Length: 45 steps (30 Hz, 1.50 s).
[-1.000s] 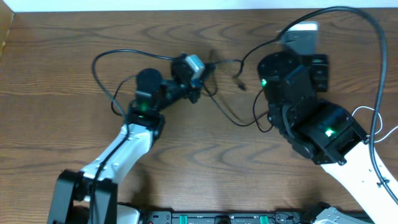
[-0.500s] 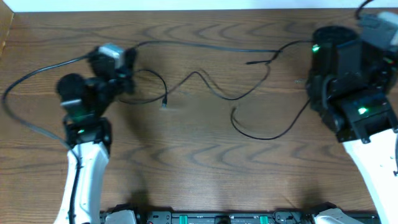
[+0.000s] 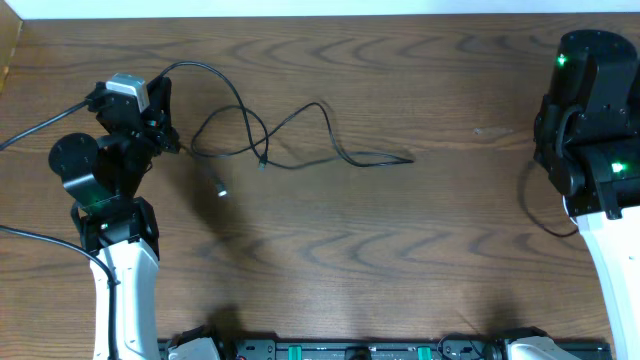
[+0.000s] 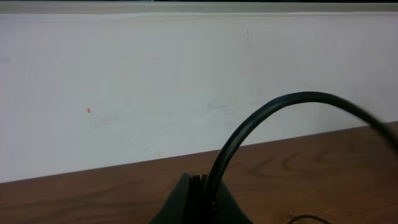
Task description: Untangle cables
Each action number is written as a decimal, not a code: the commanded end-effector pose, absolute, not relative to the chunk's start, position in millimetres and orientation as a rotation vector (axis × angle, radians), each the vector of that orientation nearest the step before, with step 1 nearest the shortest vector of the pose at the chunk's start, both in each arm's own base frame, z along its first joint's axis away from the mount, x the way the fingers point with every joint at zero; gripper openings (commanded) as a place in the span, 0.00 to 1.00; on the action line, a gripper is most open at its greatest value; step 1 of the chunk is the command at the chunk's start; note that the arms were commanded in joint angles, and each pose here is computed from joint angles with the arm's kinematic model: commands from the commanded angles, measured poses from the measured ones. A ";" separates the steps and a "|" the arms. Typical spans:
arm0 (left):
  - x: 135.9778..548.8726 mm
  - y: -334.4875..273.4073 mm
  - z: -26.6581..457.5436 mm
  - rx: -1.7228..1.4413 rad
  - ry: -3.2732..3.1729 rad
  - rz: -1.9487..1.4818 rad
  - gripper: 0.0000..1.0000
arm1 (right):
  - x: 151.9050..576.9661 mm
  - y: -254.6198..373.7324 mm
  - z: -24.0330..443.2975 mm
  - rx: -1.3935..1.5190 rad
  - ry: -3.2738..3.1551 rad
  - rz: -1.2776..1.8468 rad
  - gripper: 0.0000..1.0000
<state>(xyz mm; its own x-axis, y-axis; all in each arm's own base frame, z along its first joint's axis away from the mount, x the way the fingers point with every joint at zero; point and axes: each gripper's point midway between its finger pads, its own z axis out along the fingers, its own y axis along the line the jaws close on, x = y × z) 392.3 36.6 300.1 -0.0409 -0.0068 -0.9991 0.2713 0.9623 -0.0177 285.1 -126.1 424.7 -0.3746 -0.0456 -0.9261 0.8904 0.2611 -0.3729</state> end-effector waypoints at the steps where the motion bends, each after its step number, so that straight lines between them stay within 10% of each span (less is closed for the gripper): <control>1: 390.4 35.6 306.4 0.196 1.588 -0.248 0.07 | 277.7 -129.9 430.6 0.846 1.562 -1.280 0.01; 24: 389.3 15.1 306.3 0.243 1.585 -0.322 0.08 | 312.8 -292.3 420.7 0.858 1.605 -0.965 0.01; 34: 389.5 -3.1 306.4 0.281 1.581 -0.358 0.07 | 340.3 -333.5 337.0 0.814 1.874 -1.024 0.01; 41: 389.5 -4.6 306.3 0.283 1.581 -0.361 0.09 | 392.5 -266.9 291.6 0.661 2.054 -0.499 0.92; 45: 389.5 -4.6 306.3 0.283 1.581 -0.361 0.17 | 396.1 -202.9 251.2 0.654 2.244 -0.209 0.99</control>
<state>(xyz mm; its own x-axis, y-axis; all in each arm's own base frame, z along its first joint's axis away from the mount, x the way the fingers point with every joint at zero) 391.1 -2.1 300.2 -0.0557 -0.0372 -0.9978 0.3878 0.9200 -0.0560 378.3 -255.8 258.5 -0.5723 0.3091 -0.7596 0.6132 0.7763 -0.1461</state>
